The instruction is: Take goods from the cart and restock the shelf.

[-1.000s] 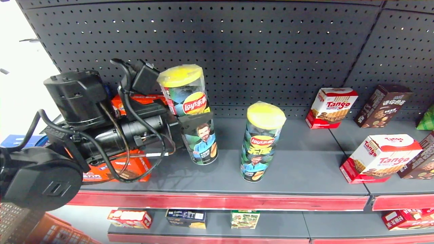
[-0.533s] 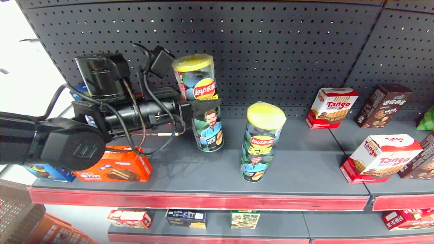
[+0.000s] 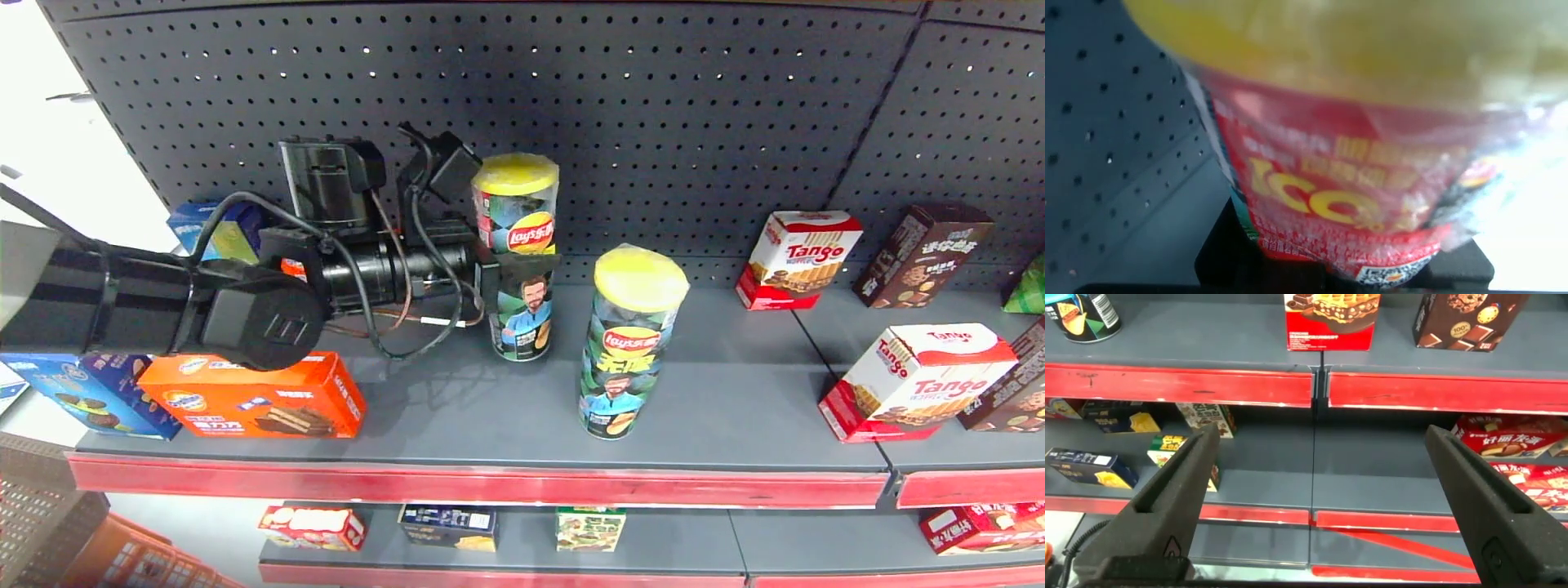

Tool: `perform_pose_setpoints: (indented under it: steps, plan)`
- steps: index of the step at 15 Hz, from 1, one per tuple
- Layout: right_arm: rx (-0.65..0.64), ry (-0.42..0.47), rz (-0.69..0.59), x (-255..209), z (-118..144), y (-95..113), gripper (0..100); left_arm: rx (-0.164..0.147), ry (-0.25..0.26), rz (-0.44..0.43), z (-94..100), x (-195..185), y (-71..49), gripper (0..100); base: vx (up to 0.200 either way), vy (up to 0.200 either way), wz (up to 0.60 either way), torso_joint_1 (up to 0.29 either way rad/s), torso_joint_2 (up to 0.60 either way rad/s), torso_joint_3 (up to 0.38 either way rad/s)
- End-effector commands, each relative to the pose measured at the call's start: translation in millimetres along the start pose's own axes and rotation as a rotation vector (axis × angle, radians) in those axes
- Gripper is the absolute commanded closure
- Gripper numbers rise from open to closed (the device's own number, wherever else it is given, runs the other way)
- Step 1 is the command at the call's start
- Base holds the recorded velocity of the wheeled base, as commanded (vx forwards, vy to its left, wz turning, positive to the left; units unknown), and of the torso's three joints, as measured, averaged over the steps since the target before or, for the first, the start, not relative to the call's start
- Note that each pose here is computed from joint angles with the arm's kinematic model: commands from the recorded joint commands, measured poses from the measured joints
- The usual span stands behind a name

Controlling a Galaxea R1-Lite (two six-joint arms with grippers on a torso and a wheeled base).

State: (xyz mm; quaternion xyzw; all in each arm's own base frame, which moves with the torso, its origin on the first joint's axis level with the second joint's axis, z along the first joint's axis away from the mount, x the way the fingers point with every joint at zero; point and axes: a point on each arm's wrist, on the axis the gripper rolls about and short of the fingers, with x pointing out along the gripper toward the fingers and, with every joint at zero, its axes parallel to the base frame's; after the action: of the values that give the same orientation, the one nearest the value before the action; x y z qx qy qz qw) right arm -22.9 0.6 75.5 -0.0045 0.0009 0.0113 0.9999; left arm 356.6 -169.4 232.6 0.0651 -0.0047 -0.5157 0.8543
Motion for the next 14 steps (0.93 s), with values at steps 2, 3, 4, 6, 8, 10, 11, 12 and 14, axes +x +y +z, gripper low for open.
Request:
perform_pose_setpoints:
  steps: [2,3,4,6,8,10,11,12,14]
  plan:
    - [0.0,0.0,0.0,0.0,0.1,0.0,0,0.033,-0.007,-0.015,-1.3,21.3,15.0,100,0.0,0.0,0.0,0.0,0.0,0.0]
    - [0.0,0.001,0.0,0.1,-0.3,0.0,0,0.047,-0.022,-0.024,-0.7,27.7,19.9,100,0.0,0.0,0.0,0.0,0.0,0.0]
    - [0.0,0.0,0.0,0.0,0.1,0.0,0,0.055,-0.033,-0.041,-0.1,31.7,22.8,100,0.0,0.0,0.0,0.0,0.0,0.0]
    - [0.0,0.0,0.0,0.0,0.1,0.0,0,0.058,-0.047,-0.074,-1.4,40.5,25.5,100,0.0,0.0,0.0,0.0,0.0,0.0]
    - [0.0,0.001,0.0,0.1,-0.3,0.0,0,0.05,-0.038,-0.088,-4.3,47.7,26.2,100,0.0,0.0,0.0,0.0,0.0,0.0]
    - [0.0,0.0,0.0,0.0,0.1,0.0,0,0.043,-0.035,-0.117,-5.2,52.1,29.0,100,0.0,0.0,0.0,0.0,0.0,0.0]
    - [0.0,0.001,0.0,0.1,-0.3,0.0,0,0.038,-0.033,-0.139,-4.9,54.5,31.3,100,0.0,0.0,0.0,0.0,0.0,0.0]
    - [0.0,0.0,0.0,0.0,0.1,0.0,0,0.033,-0.027,-0.142,-5.7,57.4,32.6,100,0.0,0.0,0.0,0.0,0.0,0.0]
    - [0.0,0.0,0.0,0.0,0.1,0.0,0,0.024,-0.018,-0.145,-8.0,59.8,34.0,100,0.0,0.0,0.0,0.0,0.0,0.0]
